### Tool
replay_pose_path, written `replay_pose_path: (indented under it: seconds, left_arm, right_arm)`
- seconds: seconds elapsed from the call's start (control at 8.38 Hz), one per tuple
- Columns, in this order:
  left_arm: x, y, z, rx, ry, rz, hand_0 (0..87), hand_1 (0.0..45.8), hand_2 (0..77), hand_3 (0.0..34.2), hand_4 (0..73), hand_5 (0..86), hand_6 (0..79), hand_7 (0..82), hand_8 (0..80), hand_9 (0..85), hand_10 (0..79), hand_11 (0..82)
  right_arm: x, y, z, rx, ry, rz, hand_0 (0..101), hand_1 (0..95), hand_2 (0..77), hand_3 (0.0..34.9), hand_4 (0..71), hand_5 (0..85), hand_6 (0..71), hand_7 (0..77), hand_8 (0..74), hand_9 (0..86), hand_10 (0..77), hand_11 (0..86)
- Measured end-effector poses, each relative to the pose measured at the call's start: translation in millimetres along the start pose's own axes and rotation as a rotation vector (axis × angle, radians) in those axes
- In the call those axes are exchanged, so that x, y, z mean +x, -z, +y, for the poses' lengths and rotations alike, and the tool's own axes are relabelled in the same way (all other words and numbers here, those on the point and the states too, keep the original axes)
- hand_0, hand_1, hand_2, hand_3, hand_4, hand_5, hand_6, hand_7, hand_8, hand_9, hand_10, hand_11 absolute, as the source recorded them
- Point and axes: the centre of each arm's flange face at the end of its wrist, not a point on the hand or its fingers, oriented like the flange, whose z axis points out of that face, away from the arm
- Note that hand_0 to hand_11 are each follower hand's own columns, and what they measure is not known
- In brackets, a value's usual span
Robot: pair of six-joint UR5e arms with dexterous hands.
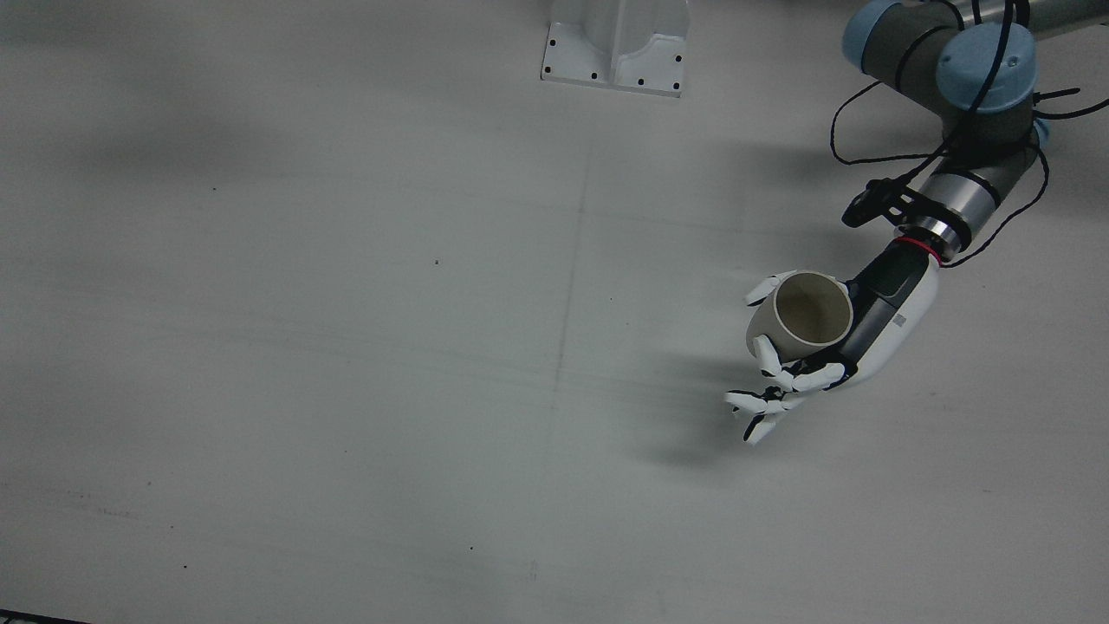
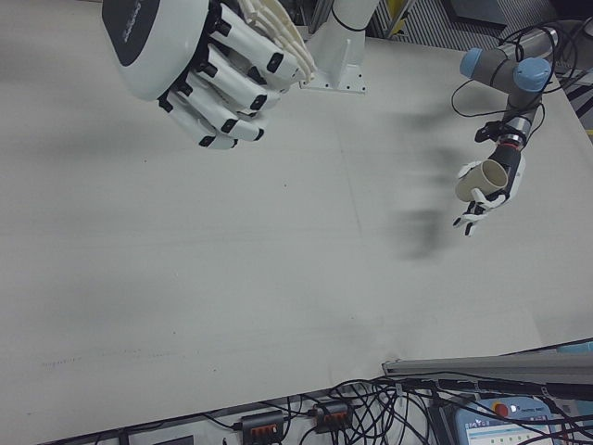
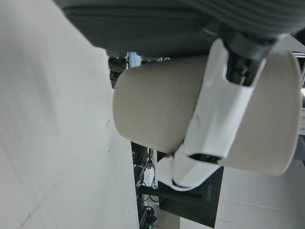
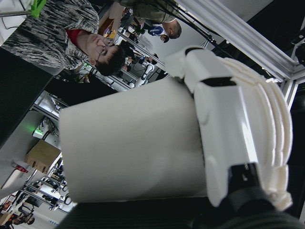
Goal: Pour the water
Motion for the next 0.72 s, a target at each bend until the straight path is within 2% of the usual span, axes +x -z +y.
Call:
replay_pose_path:
  seconds: [0.24,0.36,0.48,0.6,0.72]
  left_arm:
    - [-57,-50,42,-0.002,-0.032,-0.087,79.9,31.6,33.8,9.0,38.7,50.7,19.6,29.5,6.5,6.0,7.6,15.8]
    - [-77,-77,69,-0.023,-0.051,-0.12,80.0,31.6,33.8,9.0,38.7,50.7,19.6,29.5,6.5,6.0,7.6,15.3]
    - [-88,-98,98,-0.044,-0.06,-0.137,79.9,31.6,33.8,9.0,38.7,50.7,19.6,29.5,6.5,6.0,7.6,15.3]
    - [-94,-114,122,-0.058,-0.062,-0.144,79.9,31.6,33.8,9.0,38.2,50.7,19.6,30.0,6.5,6.0,7.6,15.3]
    - [-99,-124,143,-0.069,-0.061,-0.147,79.8,31.6,33.8,9.0,38.2,50.7,21.3,30.0,6.5,6.0,7.6,15.3]
  right_arm:
    - [3,-16.5,42,-0.052,0.038,0.012,80,25.1,36.0,12.8,41.5,61.6,57.8,69.3,40.4,52.9,40.4,62.2]
    - [23,-23.8,66,-0.082,0.084,0.045,80,25.1,36.0,12.2,41.5,61.6,58.9,69.3,40.4,52.9,41.5,60.0]
    - [55,-26.6,93,-0.108,0.143,0.083,80,25.1,36.0,11.9,43.6,60.0,58.9,69.3,40.4,54.0,38.2,58.4]
    - [91,-25.4,114,-0.122,0.2,0.116,80,25.1,36.0,11.7,45.3,60.0,61.1,69.3,40.4,54.0,39.3,58.4]
    - [128,-25.6,137,-0.134,0.254,0.147,80,24.0,36.5,11.7,45.3,63.8,60.0,70.9,38.7,54.0,37.6,56.7]
